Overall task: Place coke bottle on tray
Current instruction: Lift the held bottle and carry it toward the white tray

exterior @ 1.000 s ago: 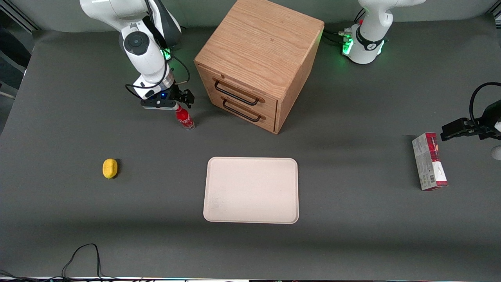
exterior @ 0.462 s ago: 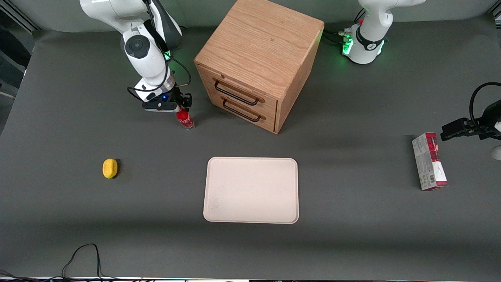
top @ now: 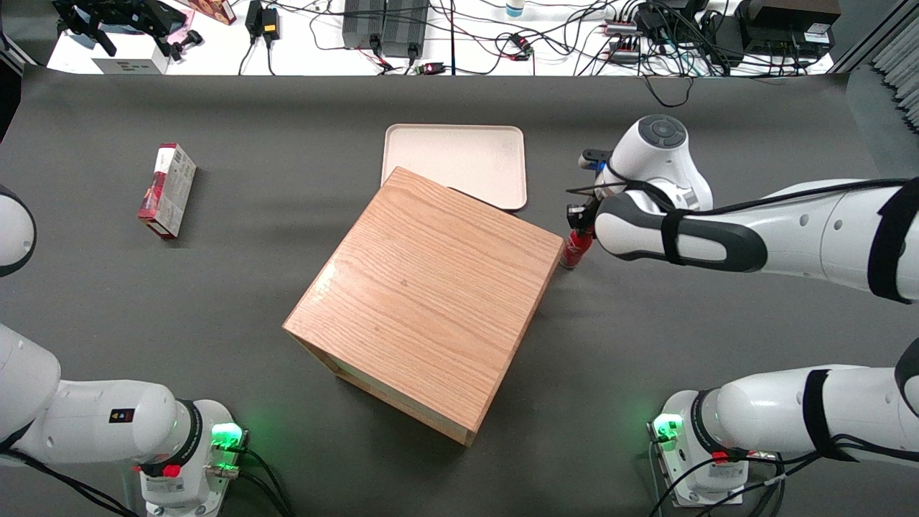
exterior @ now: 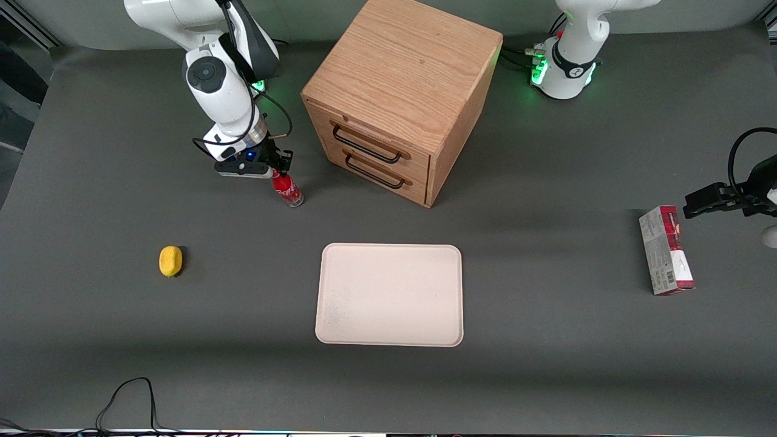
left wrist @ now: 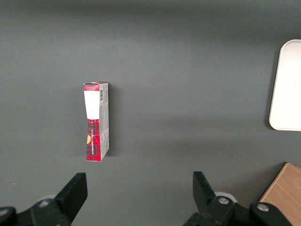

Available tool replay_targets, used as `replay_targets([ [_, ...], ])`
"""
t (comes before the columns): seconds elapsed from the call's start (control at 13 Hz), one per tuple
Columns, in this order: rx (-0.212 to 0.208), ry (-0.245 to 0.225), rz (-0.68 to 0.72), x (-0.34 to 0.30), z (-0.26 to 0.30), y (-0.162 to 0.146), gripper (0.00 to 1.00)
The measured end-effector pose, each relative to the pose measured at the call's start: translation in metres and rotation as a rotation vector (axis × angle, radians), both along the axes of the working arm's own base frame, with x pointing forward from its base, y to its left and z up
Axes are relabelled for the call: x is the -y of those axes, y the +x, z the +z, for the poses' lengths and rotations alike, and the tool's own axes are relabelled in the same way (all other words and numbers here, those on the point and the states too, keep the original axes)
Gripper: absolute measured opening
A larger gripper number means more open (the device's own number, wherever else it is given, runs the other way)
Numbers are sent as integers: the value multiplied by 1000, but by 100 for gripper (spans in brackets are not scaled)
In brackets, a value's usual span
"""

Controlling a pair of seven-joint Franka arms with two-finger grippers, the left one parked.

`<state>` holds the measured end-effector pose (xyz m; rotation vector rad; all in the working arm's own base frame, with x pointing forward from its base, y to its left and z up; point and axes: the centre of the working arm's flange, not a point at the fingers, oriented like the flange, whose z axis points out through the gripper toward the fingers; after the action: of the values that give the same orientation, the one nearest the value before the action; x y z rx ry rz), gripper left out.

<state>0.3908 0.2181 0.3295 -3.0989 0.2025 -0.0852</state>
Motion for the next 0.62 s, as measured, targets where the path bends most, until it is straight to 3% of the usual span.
replay_targets([
  [0.46, -54, 44, -5, -32, 141, 83, 33],
  [0.62, -55, 27, 21, -38, 187, 114, 33],
])
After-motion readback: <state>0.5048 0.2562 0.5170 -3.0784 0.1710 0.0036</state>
